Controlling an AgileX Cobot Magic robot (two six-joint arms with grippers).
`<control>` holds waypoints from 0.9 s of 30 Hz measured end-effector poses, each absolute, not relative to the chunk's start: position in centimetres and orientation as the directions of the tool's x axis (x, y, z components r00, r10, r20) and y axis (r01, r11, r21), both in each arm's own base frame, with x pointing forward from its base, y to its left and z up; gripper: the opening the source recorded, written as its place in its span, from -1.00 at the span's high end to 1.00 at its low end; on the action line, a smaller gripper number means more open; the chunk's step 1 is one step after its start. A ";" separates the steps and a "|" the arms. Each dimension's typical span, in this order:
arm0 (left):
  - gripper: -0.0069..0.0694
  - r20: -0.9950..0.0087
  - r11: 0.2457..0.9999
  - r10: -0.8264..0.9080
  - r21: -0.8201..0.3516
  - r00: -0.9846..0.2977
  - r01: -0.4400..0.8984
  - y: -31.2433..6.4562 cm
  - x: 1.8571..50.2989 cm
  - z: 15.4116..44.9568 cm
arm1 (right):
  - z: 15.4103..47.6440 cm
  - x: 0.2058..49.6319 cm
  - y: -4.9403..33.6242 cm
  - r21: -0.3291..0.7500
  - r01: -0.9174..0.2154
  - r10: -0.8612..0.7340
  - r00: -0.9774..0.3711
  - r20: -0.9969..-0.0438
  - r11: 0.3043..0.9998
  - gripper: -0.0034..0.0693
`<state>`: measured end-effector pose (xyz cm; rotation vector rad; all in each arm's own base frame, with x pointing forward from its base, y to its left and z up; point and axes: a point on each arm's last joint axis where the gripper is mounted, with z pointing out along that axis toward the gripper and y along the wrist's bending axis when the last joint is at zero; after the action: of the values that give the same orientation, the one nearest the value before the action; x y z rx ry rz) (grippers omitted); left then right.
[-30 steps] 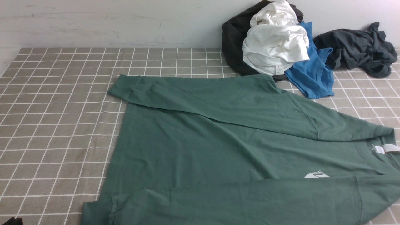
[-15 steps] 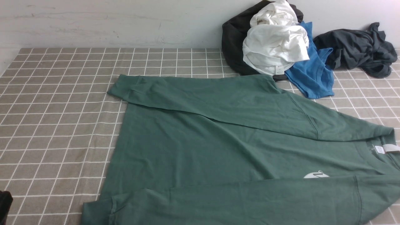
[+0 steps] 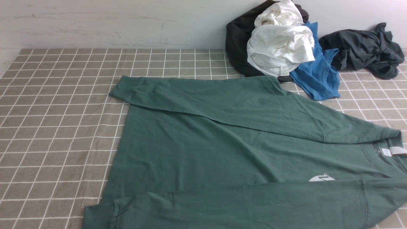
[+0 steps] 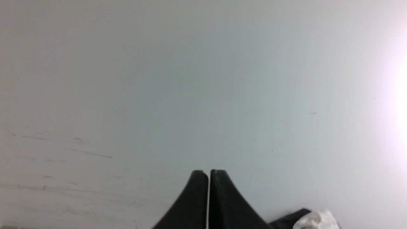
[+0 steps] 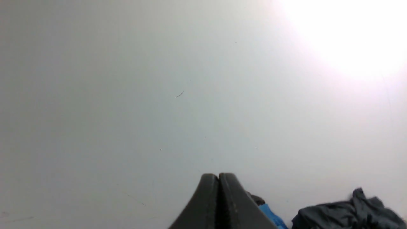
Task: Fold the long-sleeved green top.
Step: Use the left arm to clamp the cuff closest to it
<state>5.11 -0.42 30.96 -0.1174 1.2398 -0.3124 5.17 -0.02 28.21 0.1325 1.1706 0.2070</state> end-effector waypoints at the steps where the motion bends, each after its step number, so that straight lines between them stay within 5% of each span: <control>1: 0.84 -0.930 0.960 -0.266 -0.233 0.252 0.155 -0.5 5.6 32.2 | 29.5 5.4 0.1 0.178 -0.083 0.196 0.360 -0.912 0.981 0.94; 5: 0.84 -0.993 0.988 -0.119 -0.121 -0.027 0.100 -1.1 10.5 35.6 | 34.1 8.7 0.1 0.064 -0.027 0.068 0.155 -0.986 0.998 0.94; 8: 0.84 -0.960 0.992 -0.058 -0.086 -0.275 0.091 -1.5 13.7 34.8 | 33.9 11.9 0.0 0.028 0.004 0.028 -0.089 -0.996 1.000 0.94; 12: 0.83 -0.776 0.990 -0.031 -0.109 -0.630 0.086 -2.2 17.5 30.8 | 30.6 15.0 0.3 0.005 0.000 0.004 -0.505 -0.863 1.000 0.94; 15: 0.66 -0.474 0.980 0.031 -0.158 -0.880 0.120 -3.2 19.8 25.6 | 26.3 16.7 1.8 0.000 -0.132 -0.106 -0.792 -0.602 0.991 0.94; 18: 0.46 -0.352 0.972 0.052 -0.196 -0.935 0.128 -3.7 21.0 23.2 | 25.1 17.4 2.8 0.003 -0.214 -0.179 -0.824 -0.538 0.977 0.94; 20: 0.14 -0.251 0.969 0.056 -0.218 -0.966 0.113 -4.0 22.4 20.5 | 24.3 18.4 3.8 0.004 -0.287 -0.240 -0.809 -0.537 0.958 0.94; 24: -0.24 -0.187 0.974 0.035 -0.214 -0.982 0.075 -4.1 24.3 17.4 | 24.2 19.2 4.8 -0.004 -0.337 -0.276 -0.764 -0.583 0.941 0.94; 27: -0.32 -0.159 0.976 0.027 -0.211 -0.987 0.061 -4.2 25.1 16.2 | 24.3 19.4 4.9 -0.008 -0.342 -0.277 -0.748 -0.603 0.940 0.93</control>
<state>25.10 -4.18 16.16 0.0662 2.9678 -0.3238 19.36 4.92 24.28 -0.4374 2.4608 0.1359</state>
